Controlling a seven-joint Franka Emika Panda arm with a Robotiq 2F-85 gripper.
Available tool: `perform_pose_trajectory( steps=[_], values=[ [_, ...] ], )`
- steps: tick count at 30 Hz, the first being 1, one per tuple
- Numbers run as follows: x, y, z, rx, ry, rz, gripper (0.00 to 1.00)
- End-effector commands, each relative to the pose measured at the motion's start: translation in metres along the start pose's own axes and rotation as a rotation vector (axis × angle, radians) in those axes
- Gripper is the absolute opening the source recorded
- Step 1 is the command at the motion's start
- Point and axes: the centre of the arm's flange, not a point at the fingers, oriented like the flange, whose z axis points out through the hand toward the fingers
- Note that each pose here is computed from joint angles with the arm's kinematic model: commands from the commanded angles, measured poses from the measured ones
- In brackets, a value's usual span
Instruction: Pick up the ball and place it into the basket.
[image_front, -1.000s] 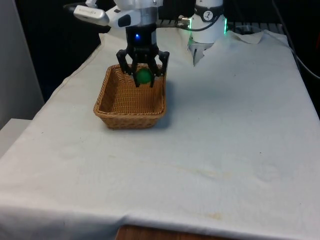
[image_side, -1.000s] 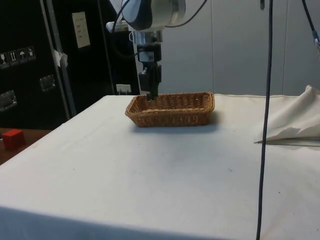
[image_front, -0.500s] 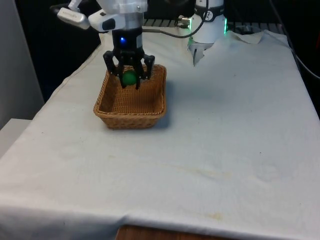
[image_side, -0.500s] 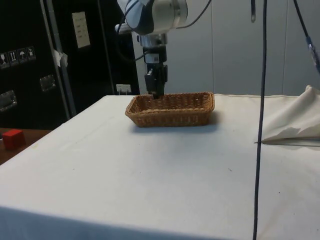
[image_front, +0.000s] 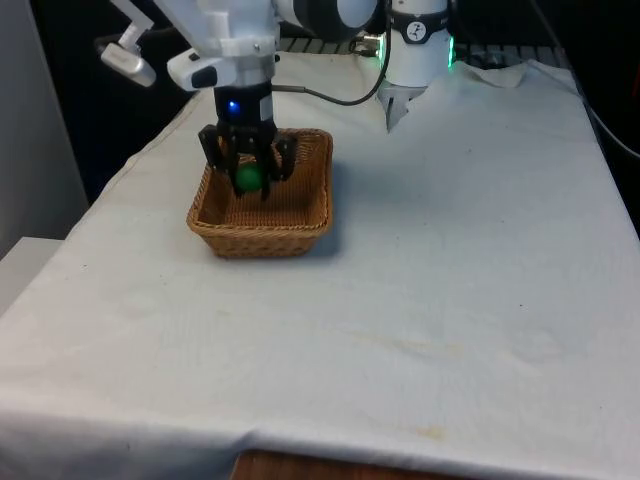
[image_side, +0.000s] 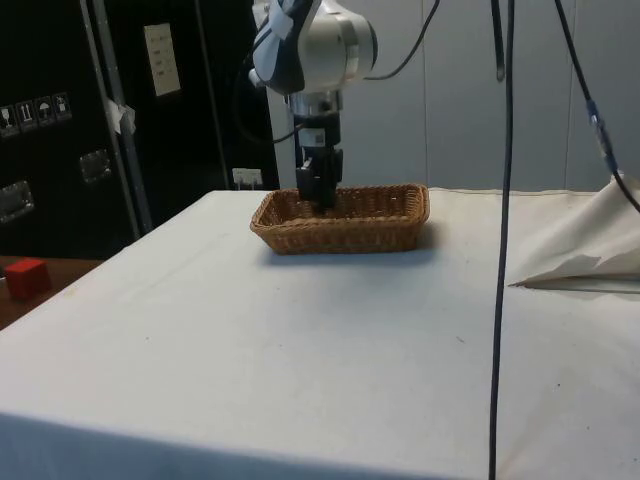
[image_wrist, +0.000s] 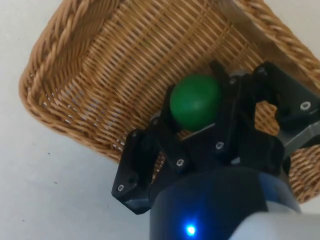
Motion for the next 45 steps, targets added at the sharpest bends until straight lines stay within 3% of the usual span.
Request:
perform_pose_trajectory(
  steps=[1, 10, 12, 13, 15, 16, 21, 22, 26, 35, 45],
  values=[
    [0.001, 0.000, 0.002, 0.012, 0.008, 0.003, 0.00],
    [0.000, 0.005, 0.002, 0.011, 0.009, 0.015, 0.03],
    [0.000, 0.005, 0.001, 0.011, 0.009, 0.016, 0.19],
    [0.000, 0.006, 0.001, 0.010, 0.009, 0.016, 0.37],
    [-0.001, 0.006, 0.002, 0.006, 0.008, 0.017, 0.54],
    [0.000, 0.006, 0.001, 0.009, 0.009, 0.016, 0.54],
    [-0.001, 0.007, 0.001, 0.008, 0.009, 0.019, 0.97],
    [-0.001, 0.006, 0.001, 0.008, 0.009, 0.018, 1.00],
    [-0.001, 0.006, 0.001, 0.006, 0.009, 0.018, 1.00],
    [-0.004, 0.006, -0.027, 0.037, 0.032, 0.024, 1.00],
    [-0.015, -0.012, -0.062, 0.050, 0.044, 0.032, 1.00]
  ],
)
